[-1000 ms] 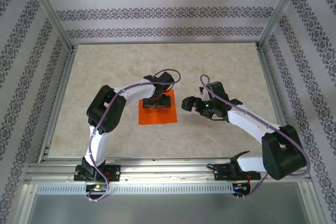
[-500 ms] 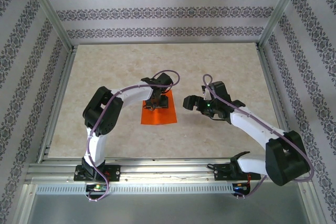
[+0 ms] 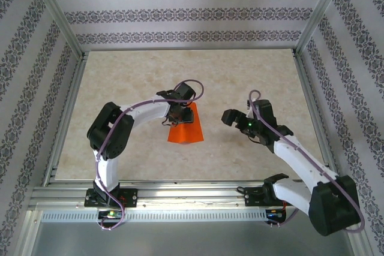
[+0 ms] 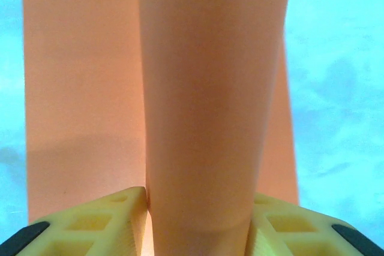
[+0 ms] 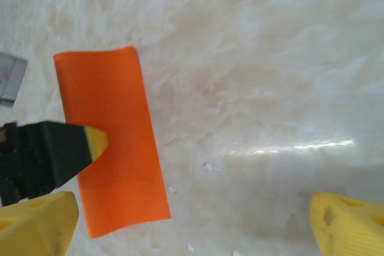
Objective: Fold a paper plane with a square sheet of paper (pick it up from the middle)
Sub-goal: First fold the square sheet of paper in half at the center of the table.
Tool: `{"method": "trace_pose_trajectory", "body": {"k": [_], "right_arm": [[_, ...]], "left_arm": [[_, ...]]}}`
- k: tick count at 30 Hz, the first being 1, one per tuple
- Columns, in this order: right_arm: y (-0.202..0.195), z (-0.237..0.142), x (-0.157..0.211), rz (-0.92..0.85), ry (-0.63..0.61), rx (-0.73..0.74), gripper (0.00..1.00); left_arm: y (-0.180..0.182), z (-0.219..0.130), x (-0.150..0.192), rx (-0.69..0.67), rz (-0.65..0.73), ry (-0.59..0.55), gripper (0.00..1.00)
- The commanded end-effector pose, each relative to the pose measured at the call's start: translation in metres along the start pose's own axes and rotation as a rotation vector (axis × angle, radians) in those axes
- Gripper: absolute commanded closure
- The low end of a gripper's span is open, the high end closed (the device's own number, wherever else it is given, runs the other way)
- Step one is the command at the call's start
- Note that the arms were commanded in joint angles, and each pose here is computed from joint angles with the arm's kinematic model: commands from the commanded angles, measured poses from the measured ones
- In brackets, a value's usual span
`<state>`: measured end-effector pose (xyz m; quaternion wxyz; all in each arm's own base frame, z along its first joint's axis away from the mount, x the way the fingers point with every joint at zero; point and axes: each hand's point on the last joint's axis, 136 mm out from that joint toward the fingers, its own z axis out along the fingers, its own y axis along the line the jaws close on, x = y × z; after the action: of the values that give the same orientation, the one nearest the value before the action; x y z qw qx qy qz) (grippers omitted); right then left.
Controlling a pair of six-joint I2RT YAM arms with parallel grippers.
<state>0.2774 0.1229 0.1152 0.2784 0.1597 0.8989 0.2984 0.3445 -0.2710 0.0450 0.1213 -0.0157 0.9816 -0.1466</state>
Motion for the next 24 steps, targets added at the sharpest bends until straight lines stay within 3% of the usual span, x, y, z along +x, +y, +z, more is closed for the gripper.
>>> {"method": "trace_pose_trajectory", "body": {"k": [1, 8, 16, 18, 24], "right_arm": [[-0.018, -0.010, -0.011, 0.073, -0.070, 0.021, 0.02], [-0.023, -0.018, -0.016, 0.145, -0.069, -0.051, 0.02], [0.020, -0.023, -0.027, 0.121, -0.043, -0.283, 0.02], [0.028, -0.025, -0.028, 0.107, -0.031, -0.320, 0.02], [0.040, -0.022, -0.024, 0.089, 0.024, -0.373, 0.04]], "left_arm": [[-0.032, -0.021, -0.010, 0.151, 0.027, -0.037, 0.57], [-0.090, -0.052, -0.017, 0.457, -0.009, -0.028, 0.57], [-0.135, -0.073, -0.022, 0.829, -0.102, -0.015, 0.55], [-0.130, -0.062, -0.018, 0.817, -0.117, 0.002, 0.54], [-0.086, -0.022, -0.002, 0.566, -0.104, 0.016, 0.52]]}}
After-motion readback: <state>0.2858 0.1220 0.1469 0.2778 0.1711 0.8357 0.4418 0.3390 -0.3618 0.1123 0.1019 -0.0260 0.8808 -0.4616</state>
